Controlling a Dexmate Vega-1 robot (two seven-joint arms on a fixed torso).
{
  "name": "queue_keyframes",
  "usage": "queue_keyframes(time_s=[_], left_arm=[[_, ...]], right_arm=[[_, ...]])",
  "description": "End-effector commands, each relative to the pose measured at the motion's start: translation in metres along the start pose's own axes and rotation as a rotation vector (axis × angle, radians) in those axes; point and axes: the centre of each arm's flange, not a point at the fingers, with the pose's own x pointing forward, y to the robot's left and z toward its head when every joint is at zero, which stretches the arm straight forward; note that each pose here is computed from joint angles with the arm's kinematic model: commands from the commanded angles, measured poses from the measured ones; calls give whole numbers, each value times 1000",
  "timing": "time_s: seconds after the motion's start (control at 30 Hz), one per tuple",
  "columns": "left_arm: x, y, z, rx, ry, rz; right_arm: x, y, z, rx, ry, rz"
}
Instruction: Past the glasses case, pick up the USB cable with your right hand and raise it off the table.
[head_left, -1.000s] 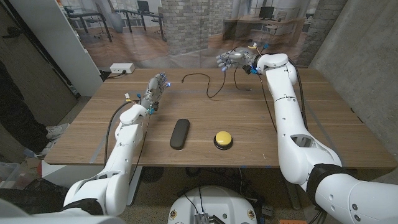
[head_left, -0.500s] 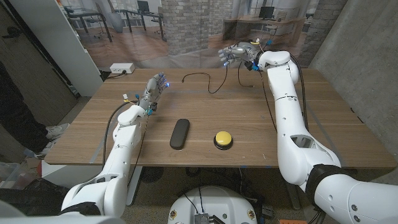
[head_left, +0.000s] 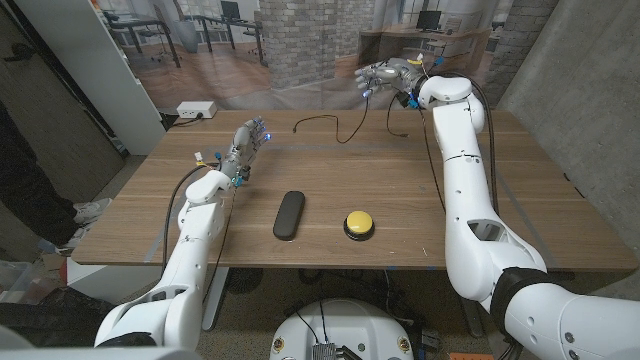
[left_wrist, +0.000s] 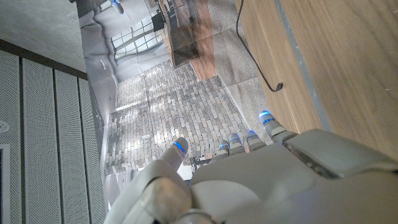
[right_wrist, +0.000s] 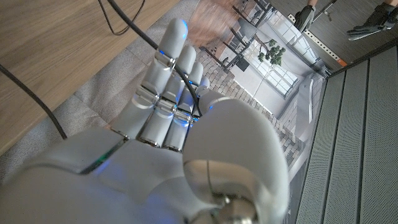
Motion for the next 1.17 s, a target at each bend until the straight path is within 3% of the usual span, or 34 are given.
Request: queue_keyframes(time_s=[0.03,0.53,1.17], left_arm=[[-9,2,2,0,-7,-9],[-14,7,-1,-6,3,-33],[-8,16,-16,-14,59,-65]], right_arm=[[-14,-6,15,-11,-22,-53],[-24,-6,21,-28,-7,-100],[-14,-1,20,-17,-17,-124]])
